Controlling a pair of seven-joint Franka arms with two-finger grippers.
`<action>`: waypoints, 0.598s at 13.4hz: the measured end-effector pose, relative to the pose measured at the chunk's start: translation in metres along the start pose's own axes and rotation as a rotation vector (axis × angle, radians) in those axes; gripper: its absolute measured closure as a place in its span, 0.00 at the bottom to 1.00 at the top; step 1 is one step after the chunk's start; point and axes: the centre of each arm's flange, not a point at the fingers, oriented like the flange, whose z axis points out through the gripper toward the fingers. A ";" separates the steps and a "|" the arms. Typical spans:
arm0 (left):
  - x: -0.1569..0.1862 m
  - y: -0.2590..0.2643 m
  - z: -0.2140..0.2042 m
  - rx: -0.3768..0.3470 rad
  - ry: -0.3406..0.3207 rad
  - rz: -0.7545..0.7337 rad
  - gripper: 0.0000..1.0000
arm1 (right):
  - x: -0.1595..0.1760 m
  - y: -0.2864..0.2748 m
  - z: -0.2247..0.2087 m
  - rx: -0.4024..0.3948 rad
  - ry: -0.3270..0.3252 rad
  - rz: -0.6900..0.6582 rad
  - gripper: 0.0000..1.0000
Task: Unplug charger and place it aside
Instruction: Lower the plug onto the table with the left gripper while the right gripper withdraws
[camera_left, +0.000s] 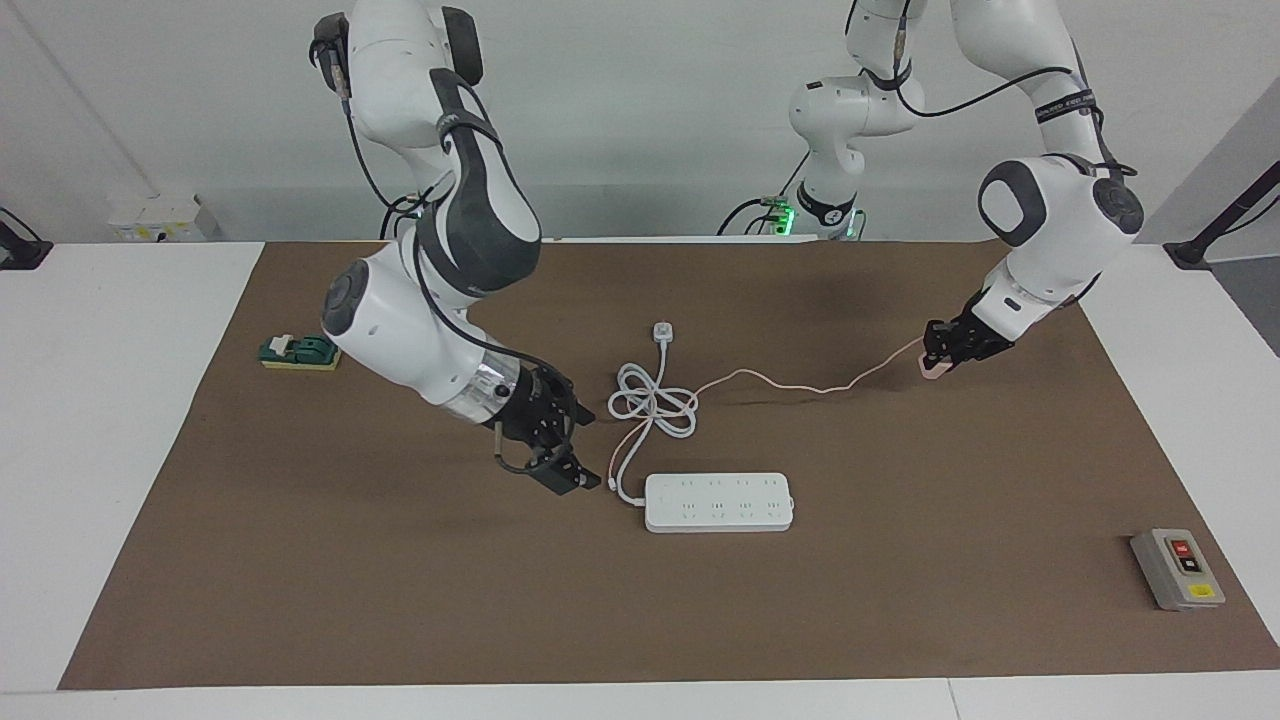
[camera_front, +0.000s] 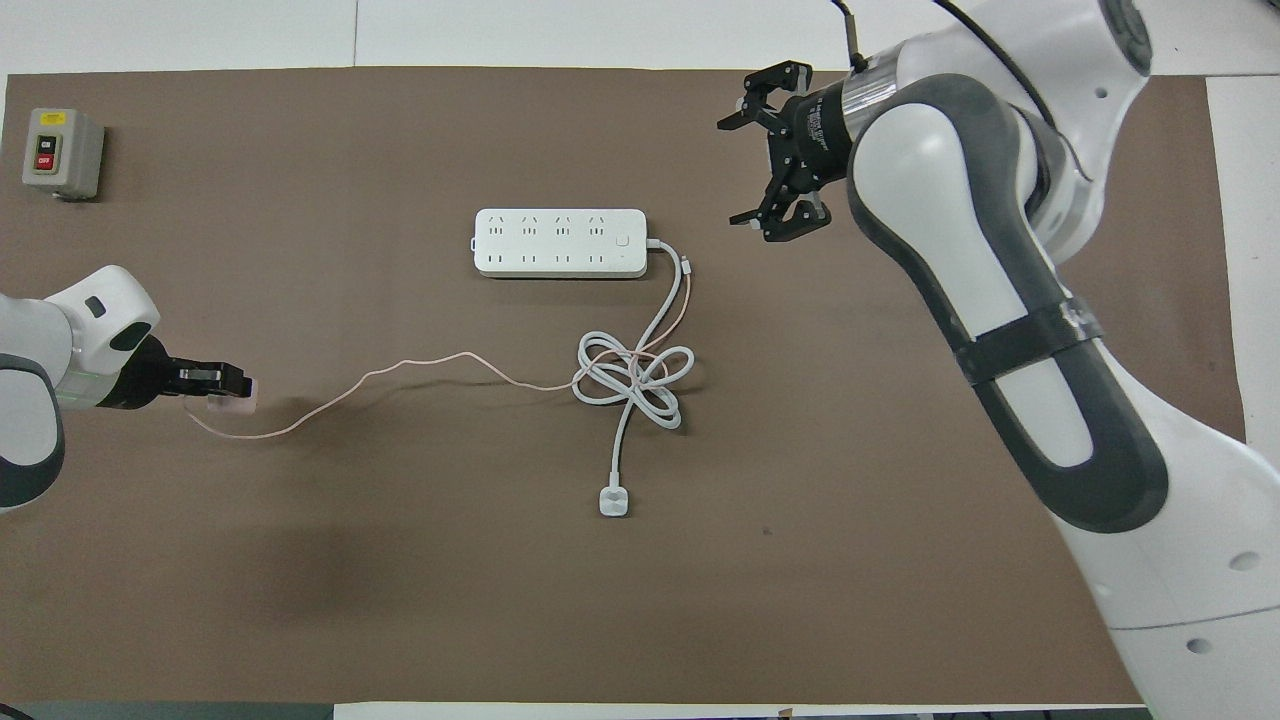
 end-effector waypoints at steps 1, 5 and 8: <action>-0.004 -0.004 0.006 -0.004 -0.002 0.007 0.71 | 0.008 0.003 -0.021 -0.009 0.014 -0.041 0.00; -0.014 -0.020 0.024 0.000 0.021 0.015 0.71 | 0.032 0.023 -0.083 -0.093 0.084 -0.292 0.00; -0.021 -0.026 0.035 0.004 0.043 0.012 0.71 | 0.043 0.037 -0.108 -0.187 0.157 -0.557 0.00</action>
